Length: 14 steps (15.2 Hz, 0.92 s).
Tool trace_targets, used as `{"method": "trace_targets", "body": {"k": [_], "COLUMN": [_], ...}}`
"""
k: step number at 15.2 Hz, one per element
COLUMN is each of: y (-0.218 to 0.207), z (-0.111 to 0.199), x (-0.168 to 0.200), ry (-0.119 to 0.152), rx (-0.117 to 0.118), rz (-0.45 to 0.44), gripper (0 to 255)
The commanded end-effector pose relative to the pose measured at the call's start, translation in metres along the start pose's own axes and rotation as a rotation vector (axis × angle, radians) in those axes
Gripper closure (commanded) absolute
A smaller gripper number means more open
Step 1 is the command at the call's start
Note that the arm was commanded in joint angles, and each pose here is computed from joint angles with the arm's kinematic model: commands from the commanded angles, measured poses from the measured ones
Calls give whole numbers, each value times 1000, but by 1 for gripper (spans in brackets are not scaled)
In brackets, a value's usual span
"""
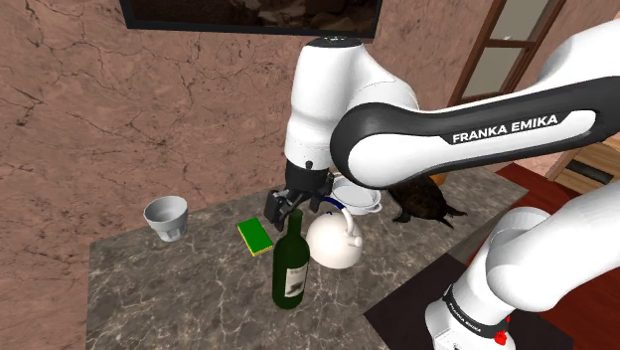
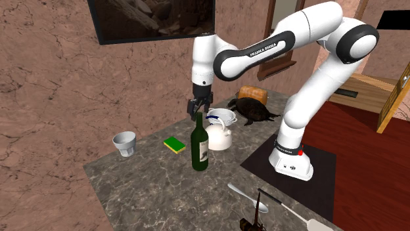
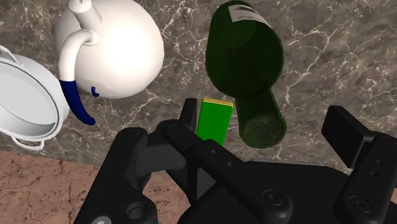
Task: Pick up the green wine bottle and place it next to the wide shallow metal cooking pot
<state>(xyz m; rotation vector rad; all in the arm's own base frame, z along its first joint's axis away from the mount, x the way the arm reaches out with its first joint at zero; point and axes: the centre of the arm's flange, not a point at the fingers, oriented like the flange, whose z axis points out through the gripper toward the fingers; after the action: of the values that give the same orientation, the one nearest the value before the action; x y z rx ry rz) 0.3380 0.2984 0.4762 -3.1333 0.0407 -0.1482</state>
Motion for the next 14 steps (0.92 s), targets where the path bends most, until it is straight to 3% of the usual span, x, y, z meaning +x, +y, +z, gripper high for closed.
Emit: {"method": "trace_targets", "body": {"k": [1,10,11,14], "y": [-1,-1,-1,-1], "z": [11,19,19,19], "x": [0,0,0,0], "ry": [0,0,0,0], "rx": [0,0,0,0], "rz": [0,0,0,0], "gripper": [0,0,255,255]}}
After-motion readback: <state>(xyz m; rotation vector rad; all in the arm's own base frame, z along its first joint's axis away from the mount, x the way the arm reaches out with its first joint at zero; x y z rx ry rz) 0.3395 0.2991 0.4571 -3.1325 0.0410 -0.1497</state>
